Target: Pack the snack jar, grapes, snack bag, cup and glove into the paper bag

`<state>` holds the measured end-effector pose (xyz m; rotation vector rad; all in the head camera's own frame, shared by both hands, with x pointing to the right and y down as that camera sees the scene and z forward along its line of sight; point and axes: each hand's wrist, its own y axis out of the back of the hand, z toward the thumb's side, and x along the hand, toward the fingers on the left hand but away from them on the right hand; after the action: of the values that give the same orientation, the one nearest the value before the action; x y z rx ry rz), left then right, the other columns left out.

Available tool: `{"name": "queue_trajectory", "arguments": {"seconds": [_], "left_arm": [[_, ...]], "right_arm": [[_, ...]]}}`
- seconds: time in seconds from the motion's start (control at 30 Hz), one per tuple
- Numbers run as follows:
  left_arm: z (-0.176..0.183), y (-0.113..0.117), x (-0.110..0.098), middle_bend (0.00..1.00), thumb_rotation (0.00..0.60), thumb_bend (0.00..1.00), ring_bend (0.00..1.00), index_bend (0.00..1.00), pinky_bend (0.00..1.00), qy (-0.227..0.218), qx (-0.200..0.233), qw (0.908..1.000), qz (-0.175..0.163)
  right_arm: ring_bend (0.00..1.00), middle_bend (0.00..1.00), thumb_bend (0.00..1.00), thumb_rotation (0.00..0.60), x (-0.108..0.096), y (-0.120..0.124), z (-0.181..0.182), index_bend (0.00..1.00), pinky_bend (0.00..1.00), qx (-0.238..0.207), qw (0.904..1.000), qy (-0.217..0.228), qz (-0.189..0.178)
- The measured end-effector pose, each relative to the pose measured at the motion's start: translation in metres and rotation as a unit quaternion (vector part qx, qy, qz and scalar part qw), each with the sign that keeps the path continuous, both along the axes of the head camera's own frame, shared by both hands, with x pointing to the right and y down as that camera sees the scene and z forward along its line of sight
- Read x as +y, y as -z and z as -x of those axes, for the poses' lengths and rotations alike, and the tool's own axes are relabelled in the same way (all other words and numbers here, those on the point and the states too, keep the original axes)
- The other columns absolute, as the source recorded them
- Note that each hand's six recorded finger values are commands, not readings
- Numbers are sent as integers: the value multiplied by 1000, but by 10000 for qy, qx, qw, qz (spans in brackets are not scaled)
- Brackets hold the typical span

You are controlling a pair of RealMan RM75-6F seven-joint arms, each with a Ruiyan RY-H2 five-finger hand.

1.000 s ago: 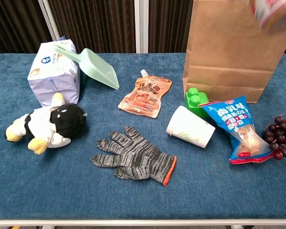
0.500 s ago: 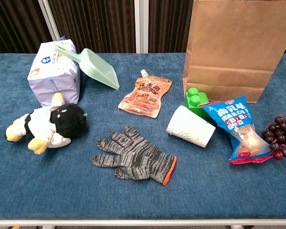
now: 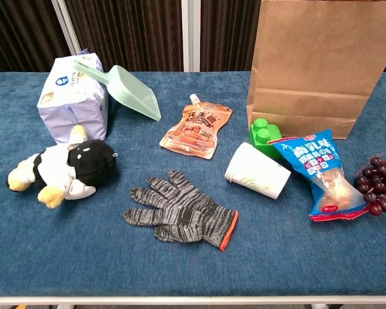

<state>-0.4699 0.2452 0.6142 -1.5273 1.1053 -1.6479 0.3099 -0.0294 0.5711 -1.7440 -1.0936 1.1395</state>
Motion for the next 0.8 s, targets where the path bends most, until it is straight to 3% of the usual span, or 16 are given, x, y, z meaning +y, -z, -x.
{"name": "queue_trajectory", "arguments": {"seconds": [0.13,0.2,0.33,0.47,0.67,0.8], "left_arm": [[0,0,-1,144,600,115,111,216,134,7,7,10000,-16],[1,0,-1,143,600,116,110,216,134,15,4,10000,-10],[1,0,0,144,600,115,110,216,134,25,-3,10000,-1],[1,1,-1,143,600,115,111,216,134,12,-1,10000,-19],[-1,1,-3,144,600,115,110,216,134,-40,1,10000,-28],[-4,1,-5,143,600,116,111,216,134,-83,20,10000,-52]], "right_arm": [[242,399,231,600,1,-7,0,347,353,50,9998,-1,179],[156,310,230,600,1,-11,0,203,284,68,9995,-8,294],[29,174,230,600,3,-12,-2,13,171,78,9990,-3,432],[0,129,231,600,3,-7,-3,0,143,-19,9994,-11,358],[0,129,211,600,8,16,-10,0,125,-350,9993,2,-122],[47,224,119,600,23,33,-19,46,174,-509,9980,100,-360]]}}
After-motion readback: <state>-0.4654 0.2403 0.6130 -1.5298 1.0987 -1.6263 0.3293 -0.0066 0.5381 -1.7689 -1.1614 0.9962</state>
